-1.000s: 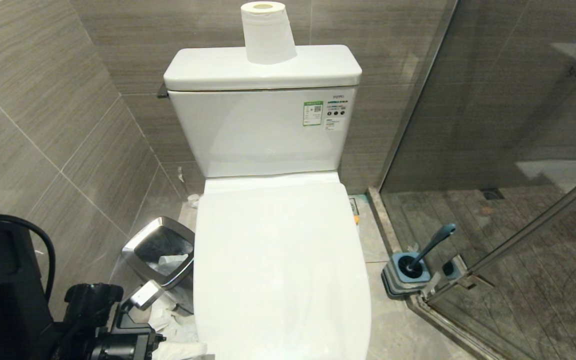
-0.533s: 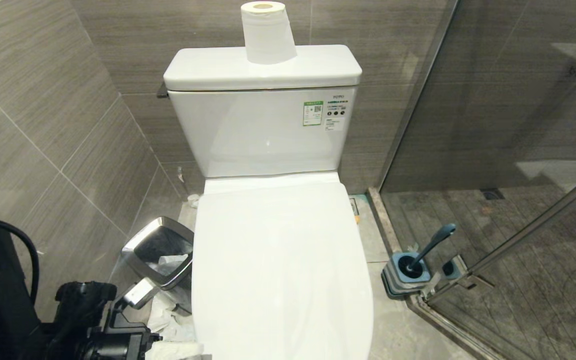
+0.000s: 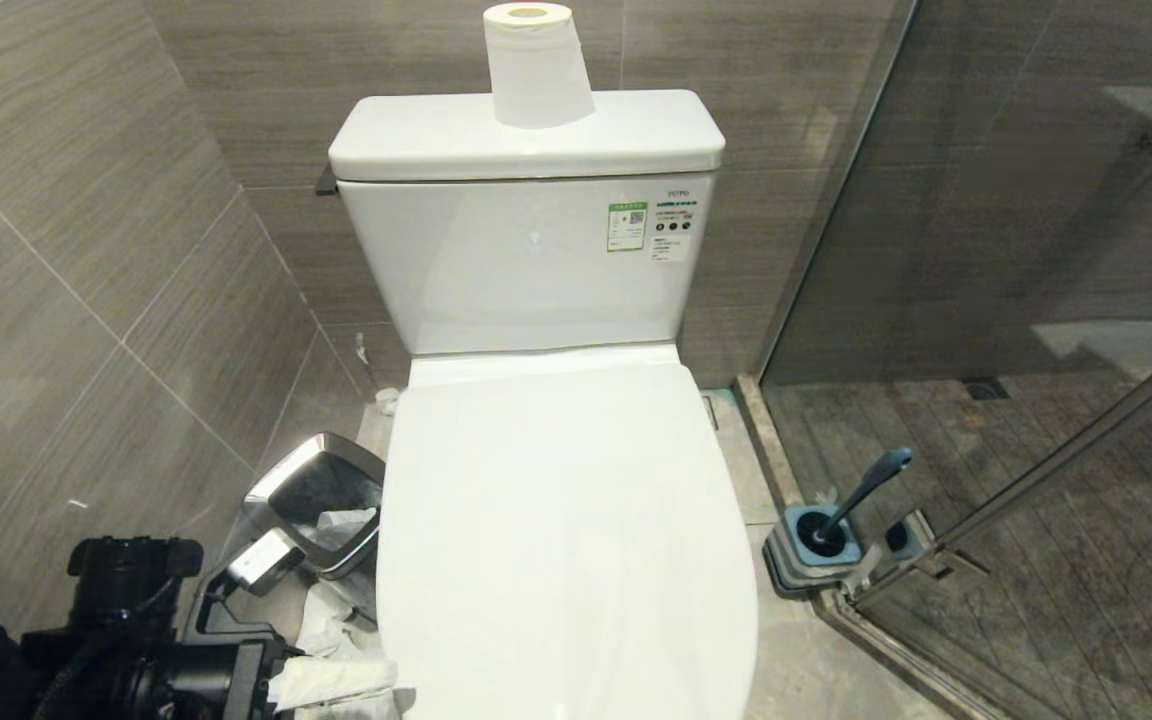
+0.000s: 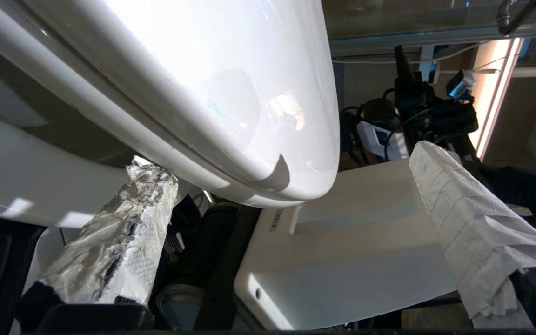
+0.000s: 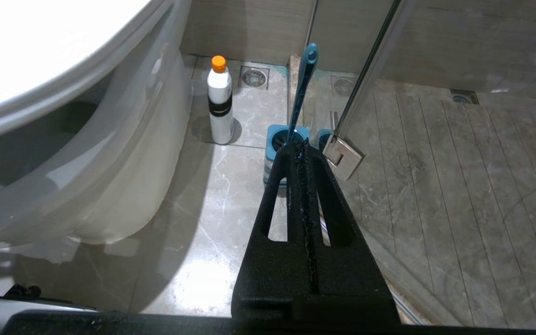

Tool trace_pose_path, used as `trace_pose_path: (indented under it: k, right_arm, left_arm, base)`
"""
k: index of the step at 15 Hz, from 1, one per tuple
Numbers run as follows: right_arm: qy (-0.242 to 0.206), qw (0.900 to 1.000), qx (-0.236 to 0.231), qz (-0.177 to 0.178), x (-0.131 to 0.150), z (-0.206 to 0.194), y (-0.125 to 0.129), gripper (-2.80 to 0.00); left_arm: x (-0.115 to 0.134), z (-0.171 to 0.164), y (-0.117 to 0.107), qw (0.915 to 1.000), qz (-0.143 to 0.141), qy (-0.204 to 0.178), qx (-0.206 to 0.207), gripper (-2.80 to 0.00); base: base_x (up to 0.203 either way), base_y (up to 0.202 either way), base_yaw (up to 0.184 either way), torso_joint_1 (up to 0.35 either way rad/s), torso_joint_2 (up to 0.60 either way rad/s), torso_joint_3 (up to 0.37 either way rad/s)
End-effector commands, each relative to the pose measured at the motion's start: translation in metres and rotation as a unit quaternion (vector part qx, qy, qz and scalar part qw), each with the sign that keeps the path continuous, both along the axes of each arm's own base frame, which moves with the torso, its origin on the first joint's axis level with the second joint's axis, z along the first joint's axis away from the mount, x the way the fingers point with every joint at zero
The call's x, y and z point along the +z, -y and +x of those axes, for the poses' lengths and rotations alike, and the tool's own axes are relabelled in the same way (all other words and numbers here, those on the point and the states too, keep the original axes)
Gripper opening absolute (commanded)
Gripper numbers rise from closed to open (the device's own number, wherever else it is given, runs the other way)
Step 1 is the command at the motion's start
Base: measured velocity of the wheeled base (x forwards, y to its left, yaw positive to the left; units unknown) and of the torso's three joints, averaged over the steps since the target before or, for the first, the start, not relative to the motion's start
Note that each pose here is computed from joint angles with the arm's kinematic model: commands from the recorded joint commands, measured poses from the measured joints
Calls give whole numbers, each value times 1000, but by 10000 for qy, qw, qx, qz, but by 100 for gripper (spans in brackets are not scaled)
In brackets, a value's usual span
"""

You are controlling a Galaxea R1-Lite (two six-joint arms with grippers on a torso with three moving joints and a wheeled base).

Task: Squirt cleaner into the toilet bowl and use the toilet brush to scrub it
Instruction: Use the left hand to lift the toilet lid slightly

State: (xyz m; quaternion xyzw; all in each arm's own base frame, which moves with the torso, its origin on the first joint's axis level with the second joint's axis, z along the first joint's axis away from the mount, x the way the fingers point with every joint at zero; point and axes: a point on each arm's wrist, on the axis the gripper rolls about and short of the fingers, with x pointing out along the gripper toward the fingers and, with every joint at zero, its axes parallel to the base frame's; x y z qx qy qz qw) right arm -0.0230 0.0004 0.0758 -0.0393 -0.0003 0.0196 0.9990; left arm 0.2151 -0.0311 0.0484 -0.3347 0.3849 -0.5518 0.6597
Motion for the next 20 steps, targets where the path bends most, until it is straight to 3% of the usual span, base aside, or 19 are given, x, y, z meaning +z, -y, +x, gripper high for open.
trace_pose_path:
  k: [1, 6, 10, 20]
  right_arm:
    - [-11, 10000, 4, -5, 0, 0, 0, -280]
    - [-11, 10000, 4, -5, 0, 0, 0, -280]
    - [-9, 10000, 4, -5, 0, 0, 0, -280]
    - [-3, 10000, 4, -5, 0, 0, 0, -280]
  left_arm:
    - [17, -3, 2, 9994, -60, 346, -66, 0]
    - [31, -7, 2, 9980, -69, 626, -64, 0]
    - [52, -4, 8, 9985, -176, 496, -122, 0]
    - [104, 5, 10, 9968, -374, 704, -62, 0]
  base:
    - [0, 0, 0, 0, 0, 0]
    - [0, 0, 0, 0, 0, 0]
    - [0, 0, 0, 0, 0, 0]
    - [0, 0, 0, 3, 0, 0]
